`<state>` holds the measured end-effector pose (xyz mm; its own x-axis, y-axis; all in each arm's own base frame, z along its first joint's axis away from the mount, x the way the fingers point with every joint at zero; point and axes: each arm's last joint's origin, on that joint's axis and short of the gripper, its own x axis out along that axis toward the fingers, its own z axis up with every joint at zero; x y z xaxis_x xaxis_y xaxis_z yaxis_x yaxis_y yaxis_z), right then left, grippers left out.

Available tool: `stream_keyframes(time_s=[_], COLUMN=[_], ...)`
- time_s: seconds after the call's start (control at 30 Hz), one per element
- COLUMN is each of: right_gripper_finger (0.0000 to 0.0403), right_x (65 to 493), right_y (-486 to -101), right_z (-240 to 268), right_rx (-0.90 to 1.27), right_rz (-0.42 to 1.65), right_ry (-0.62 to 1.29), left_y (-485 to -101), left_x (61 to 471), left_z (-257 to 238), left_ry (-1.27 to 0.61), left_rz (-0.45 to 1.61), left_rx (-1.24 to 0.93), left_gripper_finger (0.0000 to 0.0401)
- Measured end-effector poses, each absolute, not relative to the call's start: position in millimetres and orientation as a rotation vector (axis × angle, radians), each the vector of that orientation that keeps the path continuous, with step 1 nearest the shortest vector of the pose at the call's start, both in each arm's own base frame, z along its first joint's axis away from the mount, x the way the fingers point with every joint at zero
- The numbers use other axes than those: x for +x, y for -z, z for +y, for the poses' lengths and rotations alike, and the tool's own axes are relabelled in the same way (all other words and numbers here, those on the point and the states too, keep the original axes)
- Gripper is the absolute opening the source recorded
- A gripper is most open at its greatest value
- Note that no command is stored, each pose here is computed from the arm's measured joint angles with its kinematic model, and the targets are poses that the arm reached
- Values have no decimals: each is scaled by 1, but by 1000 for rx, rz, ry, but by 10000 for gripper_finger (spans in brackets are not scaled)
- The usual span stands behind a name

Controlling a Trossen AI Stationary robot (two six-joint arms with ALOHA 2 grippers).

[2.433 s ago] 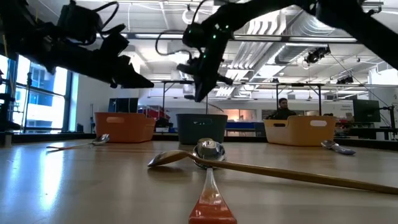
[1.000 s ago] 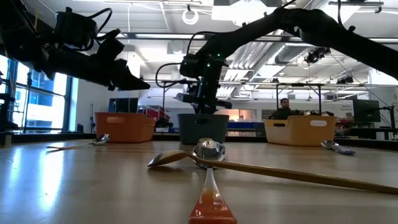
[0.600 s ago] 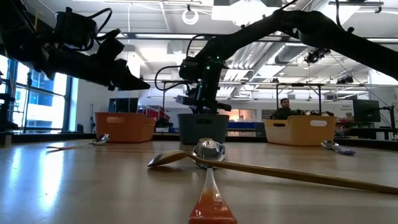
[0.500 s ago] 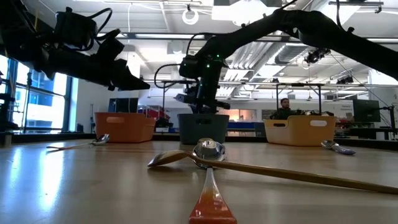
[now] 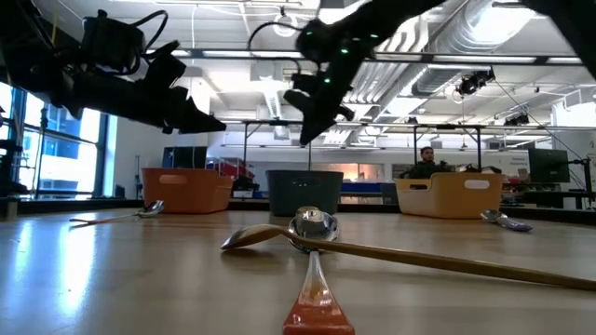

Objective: Sort silverware by color (type)
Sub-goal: Put the orange spoon into the blue bin

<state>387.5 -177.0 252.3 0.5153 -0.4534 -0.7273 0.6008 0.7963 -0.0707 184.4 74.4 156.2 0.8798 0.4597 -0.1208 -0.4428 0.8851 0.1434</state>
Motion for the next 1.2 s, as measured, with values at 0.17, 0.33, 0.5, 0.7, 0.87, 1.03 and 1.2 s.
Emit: stream_keyframes(time_s=[0.17, 0.33, 0.5, 0.7, 0.87, 1.03, 1.2], right_gripper_finger=[0, 0, 0, 0, 0, 0, 0], right_x=[342, 296, 257, 222, 207, 201, 193], right_y=[-245, -235, -221, -211, -212, -211, -215], right_z=[-147, -123, -105, -90, -90, -102, -115], right_rx=[216, 170, 78, -26, -33, -52, -101], right_rz=[600, 492, 295, 111, 78, 89, 64], right_ry=[606, 545, 376, 286, 302, 353, 384], left_y=[-163, -168, -181, -202, -217, -228, -231], left_x=[191, 207, 222, 236, 242, 244, 242], left_z=[75, 75, 73, 65, 60, 61, 73], left_ry=[-422, -222, -187, -139, -160, -167, -157], left_rz=[131, 272, 456, 543, 603, 643, 623], left_rx=[64, 24, -18, -49, -63, -69, -82], left_gripper_finger=[0, 0, 2, 3, 3, 3, 3])
